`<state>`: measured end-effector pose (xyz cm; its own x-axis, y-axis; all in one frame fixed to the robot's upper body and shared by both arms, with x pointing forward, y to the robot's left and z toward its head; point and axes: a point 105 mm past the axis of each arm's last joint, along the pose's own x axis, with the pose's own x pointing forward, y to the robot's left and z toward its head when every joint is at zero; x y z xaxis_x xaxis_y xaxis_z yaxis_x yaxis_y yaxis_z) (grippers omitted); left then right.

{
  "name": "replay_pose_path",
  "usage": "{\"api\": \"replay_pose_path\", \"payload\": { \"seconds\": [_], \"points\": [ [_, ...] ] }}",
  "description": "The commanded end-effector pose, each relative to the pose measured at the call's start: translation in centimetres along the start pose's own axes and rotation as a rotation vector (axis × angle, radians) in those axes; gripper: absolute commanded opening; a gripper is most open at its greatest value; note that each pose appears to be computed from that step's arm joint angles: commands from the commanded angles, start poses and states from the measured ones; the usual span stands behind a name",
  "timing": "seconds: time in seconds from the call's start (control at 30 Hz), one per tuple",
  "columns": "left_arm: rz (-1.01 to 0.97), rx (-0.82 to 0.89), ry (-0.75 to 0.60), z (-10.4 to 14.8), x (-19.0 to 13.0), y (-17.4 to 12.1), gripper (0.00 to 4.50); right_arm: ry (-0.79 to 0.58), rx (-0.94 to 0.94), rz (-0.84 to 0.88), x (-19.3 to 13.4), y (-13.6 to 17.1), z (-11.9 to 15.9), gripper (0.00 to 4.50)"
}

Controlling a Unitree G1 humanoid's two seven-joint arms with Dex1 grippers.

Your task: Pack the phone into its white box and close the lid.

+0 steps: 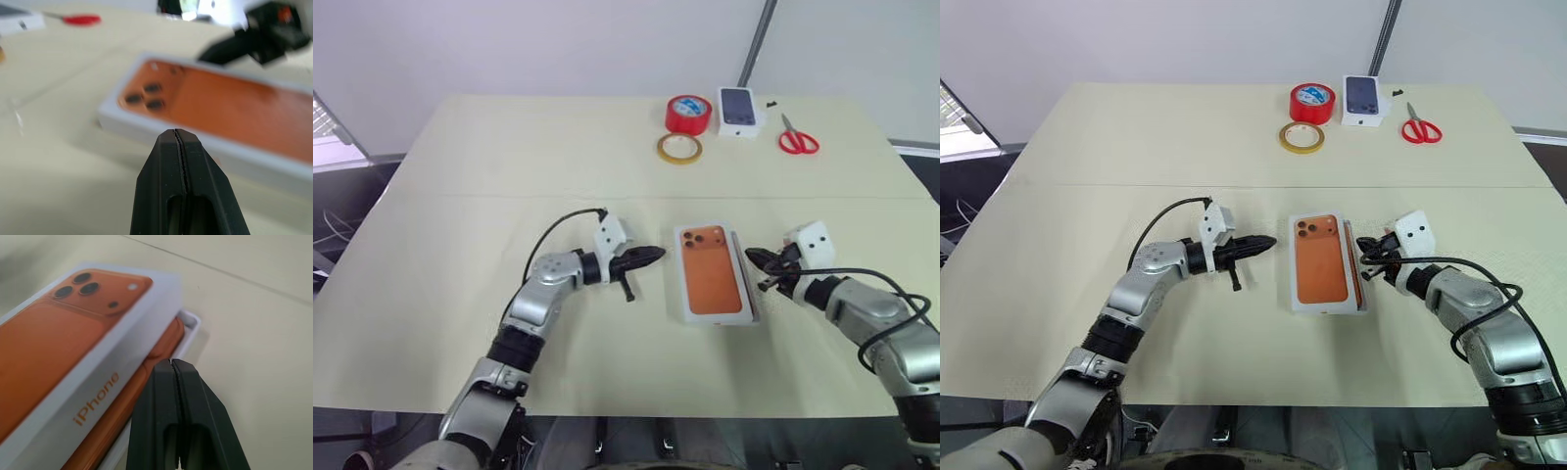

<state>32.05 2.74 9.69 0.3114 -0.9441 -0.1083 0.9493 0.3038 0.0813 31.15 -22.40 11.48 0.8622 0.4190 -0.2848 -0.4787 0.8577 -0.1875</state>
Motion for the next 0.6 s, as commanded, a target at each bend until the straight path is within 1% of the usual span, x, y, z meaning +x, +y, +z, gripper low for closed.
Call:
{"api": "replay_pose_path", "payload": {
  "seconds": [0.03,0.13,0.2,0.43,0.6],
  "points": [
    [-0.046,0.014,0.006,-0.1,0.8,-1.1,0.00,-0.041,-0.063,0.003,0.2,0.1,1.1,0.04],
    [-0.036,-0.005,0.002,-0.3,1.8,-0.9,0.00,-0.045,-0.056,0.012,0.3,0.2,1.2,0.04],
    [-0.044,0.015,0.001,-0.4,2.5,-1.0,0.00,-0.031,-0.057,0.039,0.3,0.7,1.0,0.04],
    [-0.100,0.039,-0.045,0.6,4.8,-1.5,0.00,0.000,-0.099,0.054,-0.1,1.2,0.5,0.04],
    [-0.103,0.039,-0.078,1.4,5.3,-1.6,0.00,0.015,-0.117,0.033,-0.5,0.7,0.3,0.04]
  ]
}}
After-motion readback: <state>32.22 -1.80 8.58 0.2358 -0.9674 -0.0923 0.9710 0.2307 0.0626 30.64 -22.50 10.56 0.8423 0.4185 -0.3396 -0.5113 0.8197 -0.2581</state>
